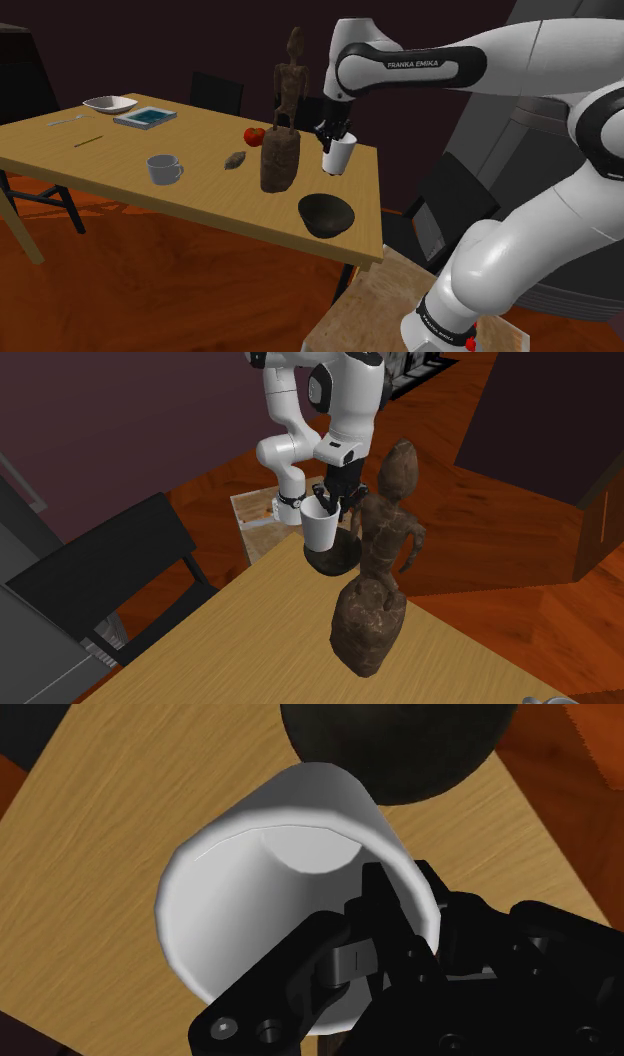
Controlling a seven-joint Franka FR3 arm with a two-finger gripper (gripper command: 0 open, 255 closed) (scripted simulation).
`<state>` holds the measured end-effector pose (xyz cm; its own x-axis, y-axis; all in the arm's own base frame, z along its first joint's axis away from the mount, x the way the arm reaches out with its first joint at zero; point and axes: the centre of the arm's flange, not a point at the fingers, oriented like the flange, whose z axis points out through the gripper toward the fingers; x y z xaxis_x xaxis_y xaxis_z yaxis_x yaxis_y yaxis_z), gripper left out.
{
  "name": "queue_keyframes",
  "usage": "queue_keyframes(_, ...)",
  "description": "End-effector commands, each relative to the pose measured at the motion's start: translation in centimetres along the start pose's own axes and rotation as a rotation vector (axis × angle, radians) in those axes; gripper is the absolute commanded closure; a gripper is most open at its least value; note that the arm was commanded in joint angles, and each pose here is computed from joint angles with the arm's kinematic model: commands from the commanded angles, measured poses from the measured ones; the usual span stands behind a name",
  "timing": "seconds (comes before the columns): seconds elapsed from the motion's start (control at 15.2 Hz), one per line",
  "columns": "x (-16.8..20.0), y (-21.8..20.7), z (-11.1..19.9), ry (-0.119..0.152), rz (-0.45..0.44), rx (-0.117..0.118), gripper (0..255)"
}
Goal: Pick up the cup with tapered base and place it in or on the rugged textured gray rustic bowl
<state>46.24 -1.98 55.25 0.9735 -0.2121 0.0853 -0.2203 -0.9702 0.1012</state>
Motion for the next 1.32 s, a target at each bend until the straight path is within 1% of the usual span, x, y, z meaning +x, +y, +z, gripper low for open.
queue_keyframes(0.0, -1.9, -1.7, -0.5, 0.000, 0.001, -0.001, 255)
queue_keyframes(0.33, -6.2, -5.9, -2.0, 0.000, 0.001, -0.001, 255)
queue_keyframes(1.25, -6.8, -6.7, 5.3, 0.000, 0.001, -0.001, 255)
